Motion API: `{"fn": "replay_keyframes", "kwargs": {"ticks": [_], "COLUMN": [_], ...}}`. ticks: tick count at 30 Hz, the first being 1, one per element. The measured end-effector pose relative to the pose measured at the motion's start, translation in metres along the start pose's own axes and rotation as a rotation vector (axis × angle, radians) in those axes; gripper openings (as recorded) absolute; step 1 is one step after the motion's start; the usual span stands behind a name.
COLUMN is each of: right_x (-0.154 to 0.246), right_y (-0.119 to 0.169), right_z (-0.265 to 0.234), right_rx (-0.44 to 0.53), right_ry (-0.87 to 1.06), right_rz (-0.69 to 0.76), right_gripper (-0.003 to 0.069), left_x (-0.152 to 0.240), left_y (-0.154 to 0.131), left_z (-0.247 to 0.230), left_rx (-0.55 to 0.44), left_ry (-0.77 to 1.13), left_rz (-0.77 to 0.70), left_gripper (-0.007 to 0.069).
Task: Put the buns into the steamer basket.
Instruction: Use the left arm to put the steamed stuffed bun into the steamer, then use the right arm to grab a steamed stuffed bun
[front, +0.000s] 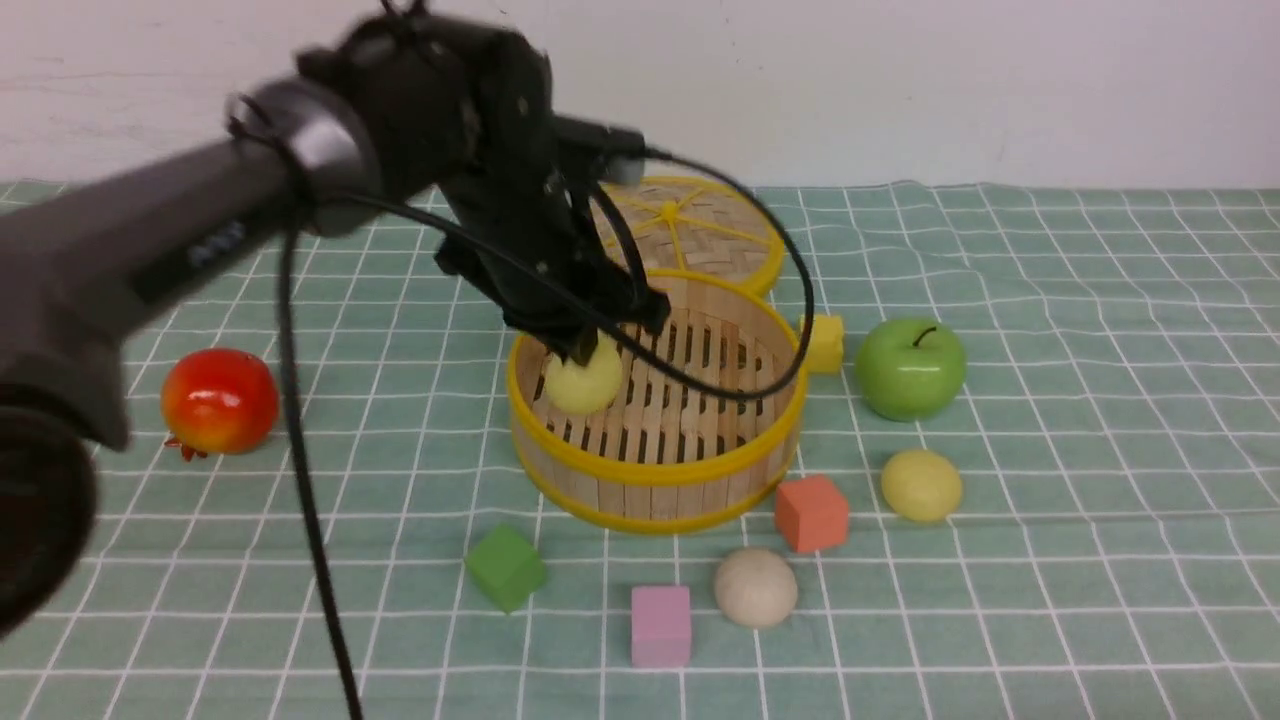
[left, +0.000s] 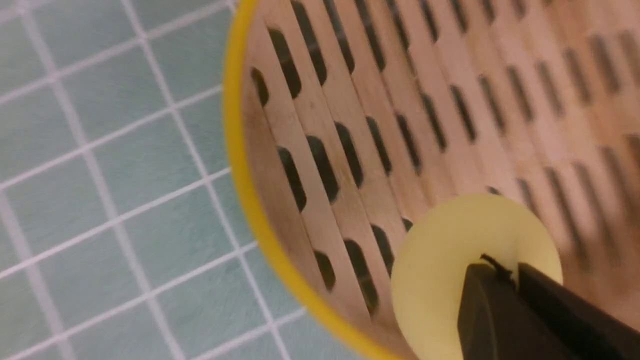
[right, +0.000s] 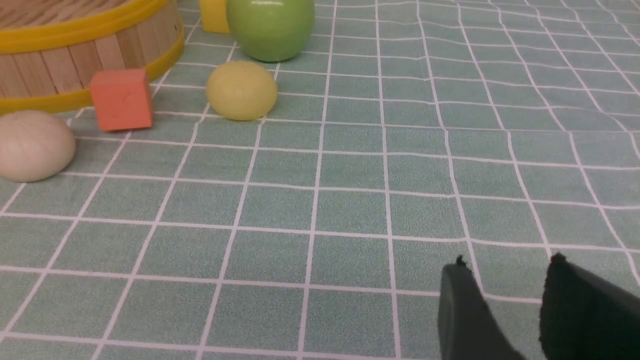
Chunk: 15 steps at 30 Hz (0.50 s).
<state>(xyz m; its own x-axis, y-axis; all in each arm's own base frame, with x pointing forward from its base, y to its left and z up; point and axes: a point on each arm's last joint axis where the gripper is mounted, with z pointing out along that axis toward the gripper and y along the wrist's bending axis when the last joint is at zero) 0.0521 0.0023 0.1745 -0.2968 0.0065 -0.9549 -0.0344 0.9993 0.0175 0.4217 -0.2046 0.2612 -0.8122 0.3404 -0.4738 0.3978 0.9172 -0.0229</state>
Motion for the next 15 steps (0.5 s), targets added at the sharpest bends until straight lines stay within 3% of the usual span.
{"fn": "replay_keyframes", "kwargs": {"ticks": [4,7,9,10,12,13,15], "right_x": [0.000,0.000,0.000,0.000,0.000,0.000,0.000], "right_y": [0.000,0.000,0.000,0.000,0.000,0.000,0.000], "right_z": [0.000,0.000,0.000,0.000,0.000,0.000,0.000], "right_rx": [0.000,0.000,0.000,0.000,0.000,0.000,0.000], "right_ry": [0.000,0.000,0.000,0.000,0.000,0.000,0.000], "right_rz": [0.000,0.000,0.000,0.000,0.000,0.000,0.000], "right_gripper": [0.0240,0.0240,0.0240,0.0240,0.0240,0.0240,0.0240], "left_x": [0.003,0.004,0.003,0.003,-0.001,-0.001,-0.007], "left_y": [0.001,0.002,0.002,0.002,0.002,0.002,0.000], "left_z": [0.039,0.051,0.050,0.049,0.038,0.037,0.009], "left_rx": [-0.012,-0.017,-0.017,-0.017,-0.016,-0.016,0.006], "left_ry": [0.011,0.006,-0.007,-0.008,-0.031,-0.034,-0.076], "left_rz": [0.015,0.020,0.021,0.021,-0.005,-0.008,-0.063], "left_gripper": [0.0002,0.0058,0.0162,0.0171,0.0293,0.0302,0.0407]}}
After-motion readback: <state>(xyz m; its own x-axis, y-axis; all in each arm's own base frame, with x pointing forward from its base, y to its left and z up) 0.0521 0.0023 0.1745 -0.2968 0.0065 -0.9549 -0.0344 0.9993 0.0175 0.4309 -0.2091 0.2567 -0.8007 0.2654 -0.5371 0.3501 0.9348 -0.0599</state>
